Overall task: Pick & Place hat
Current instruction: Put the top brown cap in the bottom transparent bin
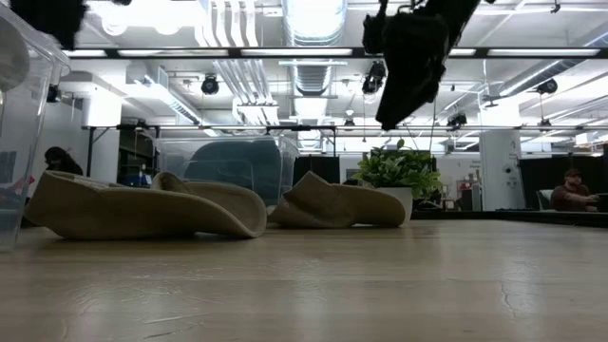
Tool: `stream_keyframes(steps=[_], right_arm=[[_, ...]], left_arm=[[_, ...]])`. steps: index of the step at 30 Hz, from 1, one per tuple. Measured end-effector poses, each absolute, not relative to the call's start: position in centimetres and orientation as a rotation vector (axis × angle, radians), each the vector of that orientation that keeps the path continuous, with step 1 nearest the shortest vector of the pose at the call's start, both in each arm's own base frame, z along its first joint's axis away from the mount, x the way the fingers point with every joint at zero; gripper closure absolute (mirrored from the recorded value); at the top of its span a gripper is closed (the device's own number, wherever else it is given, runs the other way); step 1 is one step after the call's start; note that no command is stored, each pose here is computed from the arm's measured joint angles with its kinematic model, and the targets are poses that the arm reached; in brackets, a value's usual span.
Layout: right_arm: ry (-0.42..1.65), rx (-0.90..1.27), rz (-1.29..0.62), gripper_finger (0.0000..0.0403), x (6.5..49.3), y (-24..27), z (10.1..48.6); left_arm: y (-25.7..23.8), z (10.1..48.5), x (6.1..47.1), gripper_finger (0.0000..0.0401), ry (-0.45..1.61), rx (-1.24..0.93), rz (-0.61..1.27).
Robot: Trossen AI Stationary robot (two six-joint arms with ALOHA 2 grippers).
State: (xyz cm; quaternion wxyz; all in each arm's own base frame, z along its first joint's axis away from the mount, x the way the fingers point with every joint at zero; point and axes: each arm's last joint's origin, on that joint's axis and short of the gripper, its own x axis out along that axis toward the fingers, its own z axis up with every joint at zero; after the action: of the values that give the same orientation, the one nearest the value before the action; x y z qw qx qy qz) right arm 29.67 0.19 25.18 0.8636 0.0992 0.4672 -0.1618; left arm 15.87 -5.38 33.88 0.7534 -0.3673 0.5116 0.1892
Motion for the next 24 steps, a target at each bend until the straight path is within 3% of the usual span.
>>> stream_keyframes(steps=[6, 13, 24], right_arm=[[1.010, 0.271, -0.386, 0.0160, 29.1, 0.2, 23.5], [1.037, 0.336, -0.439, 0.0156, 28.3, 0.1, 21.7], [1.009, 0.041, -0.372, 0.0174, 28.0, -0.1, 19.5]], left_arm=[[-5.4, 35.3, 17.2, 0.0257, 0.893, -0.607, 0.315], [-4.8, 35.9, 18.3, 0.0257, 0.690, -0.305, 0.444], [-4.7, 36.1, 19.1, 0.0257, 0.617, -0.126, 0.525]])
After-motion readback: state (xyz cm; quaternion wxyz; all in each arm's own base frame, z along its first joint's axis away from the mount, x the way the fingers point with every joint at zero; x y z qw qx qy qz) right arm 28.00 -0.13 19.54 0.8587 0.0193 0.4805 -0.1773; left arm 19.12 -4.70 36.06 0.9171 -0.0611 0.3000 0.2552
